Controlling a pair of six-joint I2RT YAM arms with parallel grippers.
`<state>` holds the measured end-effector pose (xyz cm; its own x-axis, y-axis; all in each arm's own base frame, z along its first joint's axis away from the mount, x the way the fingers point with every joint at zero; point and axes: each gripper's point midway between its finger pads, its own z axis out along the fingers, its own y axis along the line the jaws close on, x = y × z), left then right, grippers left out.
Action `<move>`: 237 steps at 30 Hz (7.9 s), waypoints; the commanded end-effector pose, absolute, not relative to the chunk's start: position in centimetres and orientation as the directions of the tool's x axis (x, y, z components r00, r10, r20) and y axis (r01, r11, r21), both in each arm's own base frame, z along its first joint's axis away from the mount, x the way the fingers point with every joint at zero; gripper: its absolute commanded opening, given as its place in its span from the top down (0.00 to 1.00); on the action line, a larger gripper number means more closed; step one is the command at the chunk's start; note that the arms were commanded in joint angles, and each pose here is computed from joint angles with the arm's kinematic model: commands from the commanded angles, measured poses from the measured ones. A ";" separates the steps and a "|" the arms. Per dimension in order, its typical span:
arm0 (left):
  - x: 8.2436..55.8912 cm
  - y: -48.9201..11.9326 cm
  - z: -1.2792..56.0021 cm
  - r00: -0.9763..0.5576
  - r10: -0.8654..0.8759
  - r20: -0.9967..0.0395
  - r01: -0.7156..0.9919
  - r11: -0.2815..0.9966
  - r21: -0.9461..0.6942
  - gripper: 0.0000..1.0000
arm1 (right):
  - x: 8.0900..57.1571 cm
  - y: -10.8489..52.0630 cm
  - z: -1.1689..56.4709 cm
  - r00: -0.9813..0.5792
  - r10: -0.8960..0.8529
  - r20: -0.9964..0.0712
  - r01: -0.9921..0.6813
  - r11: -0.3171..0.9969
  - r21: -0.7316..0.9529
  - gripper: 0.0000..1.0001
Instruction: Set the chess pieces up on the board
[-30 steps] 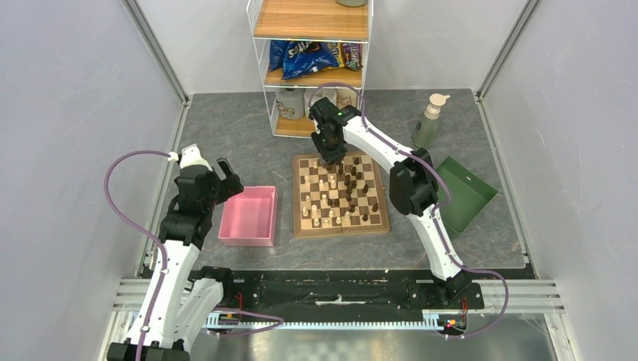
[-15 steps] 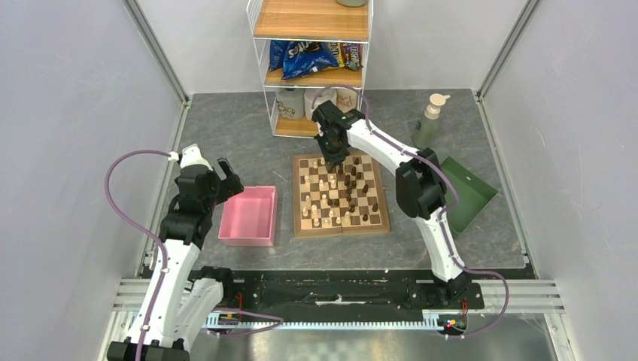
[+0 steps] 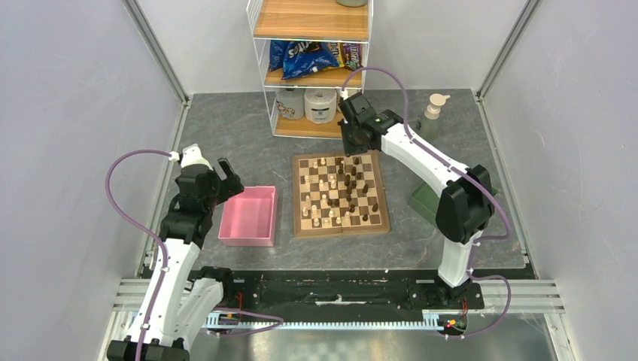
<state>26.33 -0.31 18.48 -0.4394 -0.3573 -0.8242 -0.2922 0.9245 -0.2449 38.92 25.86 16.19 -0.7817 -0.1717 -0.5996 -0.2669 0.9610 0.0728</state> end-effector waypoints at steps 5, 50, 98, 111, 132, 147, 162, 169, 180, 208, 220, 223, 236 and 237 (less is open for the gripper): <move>26.9 -0.4 19.7 -0.391 -0.385 -0.836 -0.292 0.913 -0.284 0.01 | 41.2 21.3 13.8 -0.839 0.033 -0.544 -0.045 0.990 0.130 0.87; 26.9 -0.4 19.4 -0.397 -0.383 -0.834 -0.297 0.913 -0.279 0.01 | 45.6 18.5 8.7 -0.875 0.146 -0.461 0.081 0.984 0.159 0.51; 27.0 -0.4 19.5 -0.401 -0.385 -0.831 -0.299 0.913 -0.278 0.01 | 34.3 20.4 13.5 -0.851 0.056 -0.522 -0.023 0.989 0.143 0.49; 27.0 -0.5 19.5 -0.400 -0.384 -0.832 -0.294 0.914 -0.280 0.01 | 34.5 23.5 13.8 -0.872 0.063 -0.485 -0.076 0.962 0.261 0.51; 26.8 -0.5 19.8 -0.391 -0.386 -0.835 -0.291 0.913 -0.286 0.01 | 38.5 24.0 13.6 -0.849 0.061 -0.525 -0.049 0.980 0.194 0.55; 26.9 -0.4 19.6 -0.393 -0.387 -0.834 -0.295 0.912 -0.285 0.01 | 31.0 23.9 13.0 -0.892 -0.038 -0.450 -0.139 0.972 0.192 0.56; 26.9 -0.6 19.6 -0.398 -0.389 -0.831 -0.291 0.912 -0.287 0.01 | 30.8 24.7 10.4 -0.913 -0.053 -0.405 -0.137 0.974 0.180 0.51; 26.9 -0.5 19.7 -0.394 -0.388 -0.833 -0.290 0.913 -0.287 0.01 | 32.0 25.9 9.3 -0.910 -0.078 -0.407 -0.157 0.974 0.165 0.54; 26.9 -0.6 19.8 -0.394 -0.388 -0.834 -0.288 0.913 -0.289 0.01 | 33.4 25.8 8.2 -0.897 -0.088 -0.432 -0.150 0.982 0.111 0.57; 26.9 -0.6 19.5 -0.402 -0.386 -0.830 -0.288 0.914 -0.286 0.01 | 32.0 25.4 12.4 -0.868 -0.098 -0.487 -0.195 0.969 0.153 0.93; 27.0 -0.5 19.5 -0.402 -0.385 -0.831 -0.294 0.913 -0.281 0.01 | 36.0 19.8 16.0 -0.815 -0.029 -0.578 -0.076 0.995 0.058 0.94; 26.9 -0.5 19.5 -0.399 -0.386 -0.832 -0.293 0.913 -0.283 0.01 | 37.6 19.4 14.6 -0.833 0.000 -0.553 -0.044 0.997 0.067 0.94; 26.9 -0.4 19.6 -0.396 -0.385 -0.834 -0.294 0.913 -0.282 0.01 | 42.3 19.4 10.3 -0.858 0.078 -0.509 0.028 0.994 0.104 0.93; 26.9 -0.5 19.5 -0.398 -0.385 -0.833 -0.294 0.913 -0.282 0.01 | 42.4 19.3 10.1 -0.858 0.079 -0.507 0.032 0.994 0.100 0.93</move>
<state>26.35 -0.33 18.38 -0.4429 -0.3577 -0.8221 -0.2930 0.9244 -0.2444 40.19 18.31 8.69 -0.8900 0.0448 -0.4538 0.0244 0.9984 0.0507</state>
